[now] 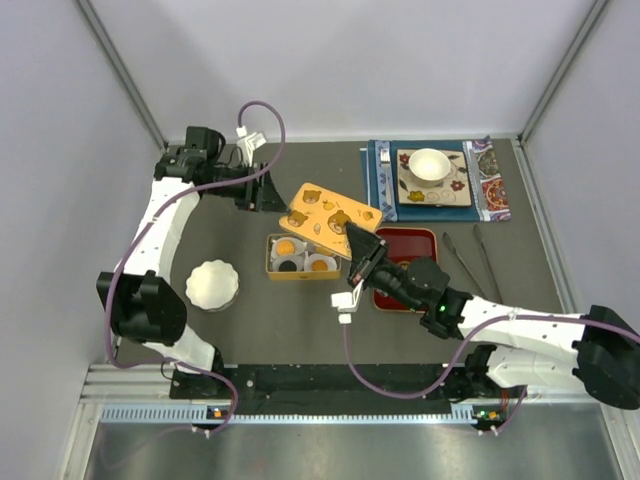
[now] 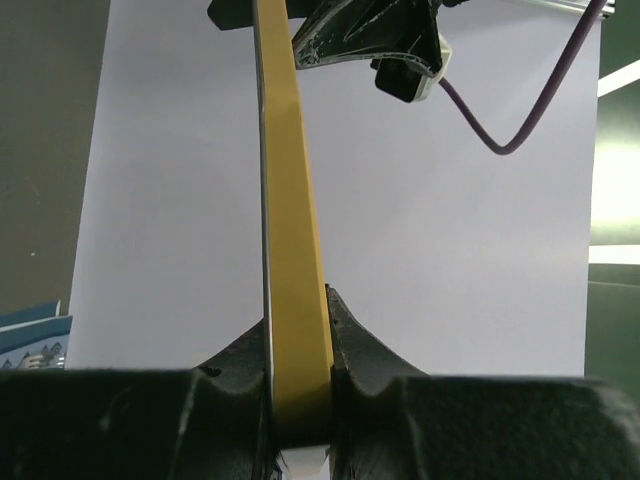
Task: Pack the cookies
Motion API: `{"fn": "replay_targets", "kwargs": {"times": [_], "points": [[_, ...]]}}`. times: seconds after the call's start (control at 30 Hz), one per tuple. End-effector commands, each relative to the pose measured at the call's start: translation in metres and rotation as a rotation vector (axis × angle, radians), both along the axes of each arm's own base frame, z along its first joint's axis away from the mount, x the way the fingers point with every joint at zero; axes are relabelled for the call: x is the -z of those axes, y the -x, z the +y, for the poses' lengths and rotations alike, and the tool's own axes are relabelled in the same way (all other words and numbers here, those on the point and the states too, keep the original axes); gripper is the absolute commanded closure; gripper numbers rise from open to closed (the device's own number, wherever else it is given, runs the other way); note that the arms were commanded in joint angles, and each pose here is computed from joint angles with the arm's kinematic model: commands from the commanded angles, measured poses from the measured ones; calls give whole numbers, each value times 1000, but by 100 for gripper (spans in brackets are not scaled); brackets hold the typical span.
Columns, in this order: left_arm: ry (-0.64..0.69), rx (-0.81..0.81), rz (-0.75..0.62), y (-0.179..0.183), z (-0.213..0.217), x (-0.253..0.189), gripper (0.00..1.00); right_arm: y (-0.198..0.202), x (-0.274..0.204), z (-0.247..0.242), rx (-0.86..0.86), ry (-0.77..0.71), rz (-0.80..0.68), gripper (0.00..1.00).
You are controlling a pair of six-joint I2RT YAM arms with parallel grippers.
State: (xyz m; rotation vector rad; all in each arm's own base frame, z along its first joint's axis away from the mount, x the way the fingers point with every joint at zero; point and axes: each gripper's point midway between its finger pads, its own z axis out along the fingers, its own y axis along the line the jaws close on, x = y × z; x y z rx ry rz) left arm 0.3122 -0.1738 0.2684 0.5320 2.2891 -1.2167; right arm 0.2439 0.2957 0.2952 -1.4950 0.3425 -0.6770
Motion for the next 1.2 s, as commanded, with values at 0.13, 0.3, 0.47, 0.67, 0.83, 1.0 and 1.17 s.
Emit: {"fn": "replay_targets", "kwargs": {"times": [0.13,0.3,0.47,0.67,0.83,1.0,1.17], "points": [[97,93,-16,1,-11,-13,31,14,-25,20,-101,-104,-99,100],[131,134,17,10,-17,-11,31,17,-19,26,-130,-104,-94,100],[157,146,62,21,-19,-4,34,9,-22,33,-103,-119,-107,100],[178,151,68,28,-20,-7,49,3,-18,44,-107,-101,-103,100],[190,153,71,33,-21,-8,71,-9,-17,47,-56,-94,-98,95],[211,148,67,34,-22,-11,85,-15,-7,46,-20,-51,-80,63],[230,125,74,31,-23,-14,90,-20,-6,43,15,-42,-62,38]]}}
